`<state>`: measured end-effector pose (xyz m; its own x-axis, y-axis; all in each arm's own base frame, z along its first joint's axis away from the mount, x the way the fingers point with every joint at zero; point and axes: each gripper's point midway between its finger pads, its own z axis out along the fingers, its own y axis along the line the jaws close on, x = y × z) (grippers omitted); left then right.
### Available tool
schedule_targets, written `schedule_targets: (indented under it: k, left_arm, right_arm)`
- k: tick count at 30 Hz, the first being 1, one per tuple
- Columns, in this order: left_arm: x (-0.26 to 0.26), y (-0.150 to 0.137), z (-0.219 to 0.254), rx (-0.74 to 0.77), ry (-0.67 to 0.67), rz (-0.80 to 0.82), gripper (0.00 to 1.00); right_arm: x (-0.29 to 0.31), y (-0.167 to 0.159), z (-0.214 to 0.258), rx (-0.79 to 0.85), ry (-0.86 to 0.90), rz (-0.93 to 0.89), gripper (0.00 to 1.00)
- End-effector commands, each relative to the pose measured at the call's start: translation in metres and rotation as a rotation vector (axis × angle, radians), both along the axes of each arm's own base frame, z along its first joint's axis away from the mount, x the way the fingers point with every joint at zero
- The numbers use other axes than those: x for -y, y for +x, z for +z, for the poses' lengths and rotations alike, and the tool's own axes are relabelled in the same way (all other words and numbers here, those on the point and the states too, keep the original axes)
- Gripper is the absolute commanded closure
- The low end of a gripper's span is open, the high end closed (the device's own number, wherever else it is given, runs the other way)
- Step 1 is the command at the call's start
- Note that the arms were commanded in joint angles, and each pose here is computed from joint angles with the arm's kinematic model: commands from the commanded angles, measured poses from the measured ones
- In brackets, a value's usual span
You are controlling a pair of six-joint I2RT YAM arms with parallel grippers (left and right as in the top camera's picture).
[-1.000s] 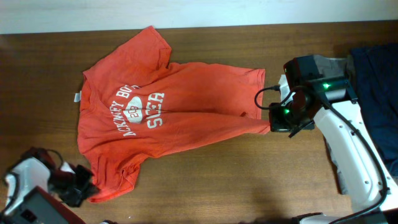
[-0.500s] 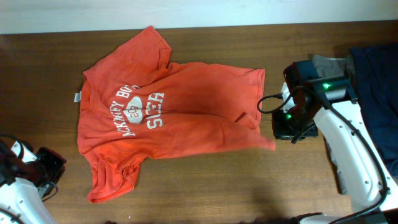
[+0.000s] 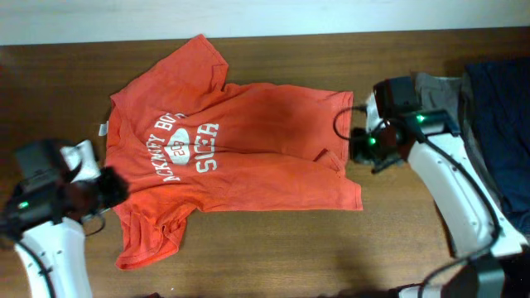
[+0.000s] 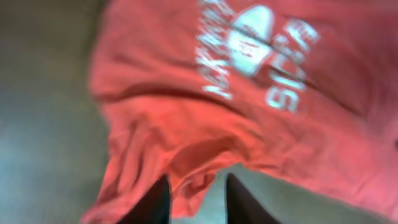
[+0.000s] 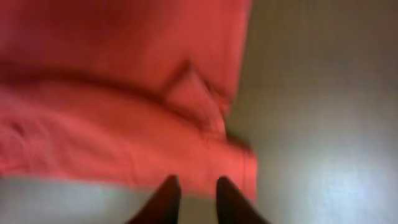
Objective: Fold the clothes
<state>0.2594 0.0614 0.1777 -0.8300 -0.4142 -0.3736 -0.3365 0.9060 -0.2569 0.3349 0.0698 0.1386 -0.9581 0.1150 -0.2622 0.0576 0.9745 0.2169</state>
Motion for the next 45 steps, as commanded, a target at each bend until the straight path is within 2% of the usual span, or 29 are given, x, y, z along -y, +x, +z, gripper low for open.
schedule_targets:
  k: [1, 2, 4, 10, 15, 21, 24, 29, 30, 32, 38, 39, 40, 41, 45]
  left_arm:
    - [0.04, 0.016, 0.01, 0.066, 0.061, -0.263, 0.63]
    - [0.05, 0.019, 0.011, 0.077, 0.068, -0.31, 0.61]
    - [0.066, 0.024, 0.013, 0.102, 0.081, -0.384, 0.58]
    - [0.099, 0.027, 0.017, 0.135, 0.085, -0.502, 0.53]
    - [0.109, 0.028, 0.018, 0.145, 0.085, -0.536, 0.51]
    - [0.11, 0.034, 0.022, 0.178, 0.093, -0.54, 0.47]
    - [0.11, 0.036, 0.023, 0.188, 0.096, -0.539, 0.45]
    - [0.11, 0.036, 0.023, 0.188, 0.096, -0.539, 0.45]
    - [0.11, 0.036, 0.023, 0.188, 0.096, -0.539, 0.45]
    - [0.11, 0.037, 0.023, 0.189, 0.096, -0.539, 0.45]
    - [0.11, 0.044, 0.028, 0.225, 0.109, -0.536, 0.44]
    - [0.109, 0.045, 0.028, 0.228, 0.115, -0.533, 0.44]
    - [0.107, 0.046, 0.028, 0.228, 0.125, -0.528, 0.44]
    - [0.105, 0.046, 0.028, 0.225, 0.133, -0.523, 0.42]
    - [0.1, 0.047, 0.027, 0.217, 0.161, -0.508, 0.36]
  right_arm:
    - [-0.006, 0.031, -0.03, 0.007, 0.026, -0.001, 0.67]
    - [-0.004, 0.045, -0.041, 0.025, 0.023, -0.009, 0.58]
    - [-0.002, 0.068, -0.061, 0.05, 0.026, -0.022, 0.48]
    - [0.019, 0.116, -0.12, 0.033, 0.028, -0.078, 0.46]
    - [0.022, 0.129, -0.146, -0.005, 0.055, -0.088, 0.47]
    - [0.018, 0.135, -0.168, -0.007, 0.071, -0.081, 0.82]
    - [0.018, 0.145, -0.17, 0.028, 0.079, -0.08, 0.94]
    - [0.052, 0.207, -0.126, 0.26, 0.074, -0.138, 0.96]
    - [0.078, 0.232, -0.094, 0.351, 0.071, -0.178, 0.96]
    - [0.105, 0.254, -0.058, 0.44, 0.073, -0.214, 0.96]
    - [0.139, 0.278, 0.009, 0.579, 0.155, -0.212, 0.95]
    - [0.14, 0.276, 0.008, 0.572, 0.162, -0.212, 0.83]
    - [0.139, 0.274, 0.005, 0.557, 0.168, -0.212, 0.57]
    - [0.138, 0.269, 0.0, 0.528, 0.17, -0.216, 0.39]
    - [0.132, 0.244, -0.024, 0.38, 0.183, -0.231, 0.27]
